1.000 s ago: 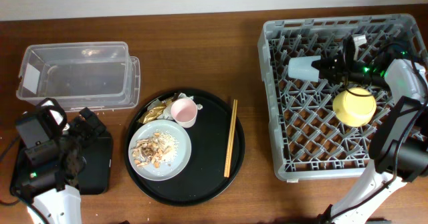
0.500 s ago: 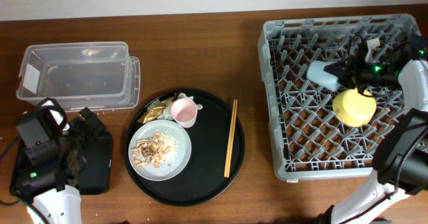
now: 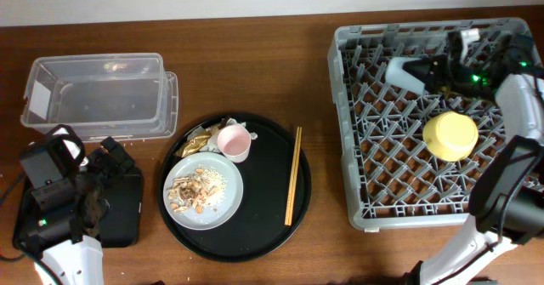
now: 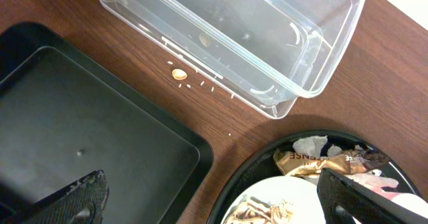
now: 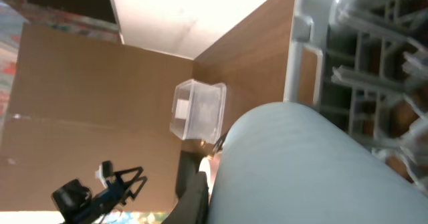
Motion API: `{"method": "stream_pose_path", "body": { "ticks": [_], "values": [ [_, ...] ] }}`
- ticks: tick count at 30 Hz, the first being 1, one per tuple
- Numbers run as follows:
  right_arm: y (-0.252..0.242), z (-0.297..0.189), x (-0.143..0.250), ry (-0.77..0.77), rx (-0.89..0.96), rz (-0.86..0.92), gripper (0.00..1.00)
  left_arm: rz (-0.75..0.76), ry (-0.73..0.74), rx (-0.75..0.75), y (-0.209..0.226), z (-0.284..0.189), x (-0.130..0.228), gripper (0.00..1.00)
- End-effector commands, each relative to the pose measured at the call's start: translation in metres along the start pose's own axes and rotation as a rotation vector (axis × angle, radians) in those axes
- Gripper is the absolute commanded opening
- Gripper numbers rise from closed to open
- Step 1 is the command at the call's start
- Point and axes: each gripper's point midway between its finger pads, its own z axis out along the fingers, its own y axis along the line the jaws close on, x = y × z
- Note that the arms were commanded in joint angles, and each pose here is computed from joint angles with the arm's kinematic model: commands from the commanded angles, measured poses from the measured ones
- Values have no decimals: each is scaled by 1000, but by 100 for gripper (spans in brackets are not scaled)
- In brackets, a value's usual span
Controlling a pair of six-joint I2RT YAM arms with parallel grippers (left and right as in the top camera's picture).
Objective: Sort waste into correct bins and load items into the dishwasher rack
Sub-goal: 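Lower the blue cup upside down into the rack and open the gripper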
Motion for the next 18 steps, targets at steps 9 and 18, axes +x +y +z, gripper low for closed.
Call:
{"method": "stream_pose_path", "body": {
  "ticks": [9,18],
  "values": [
    [-74,31,25,76,169,285,13,-9,-19,-4,0,-3,-6,99],
    [-103,8,38,102,481,327,18,-8,-19,-4,0,-3,-6,99]
  ]
}}
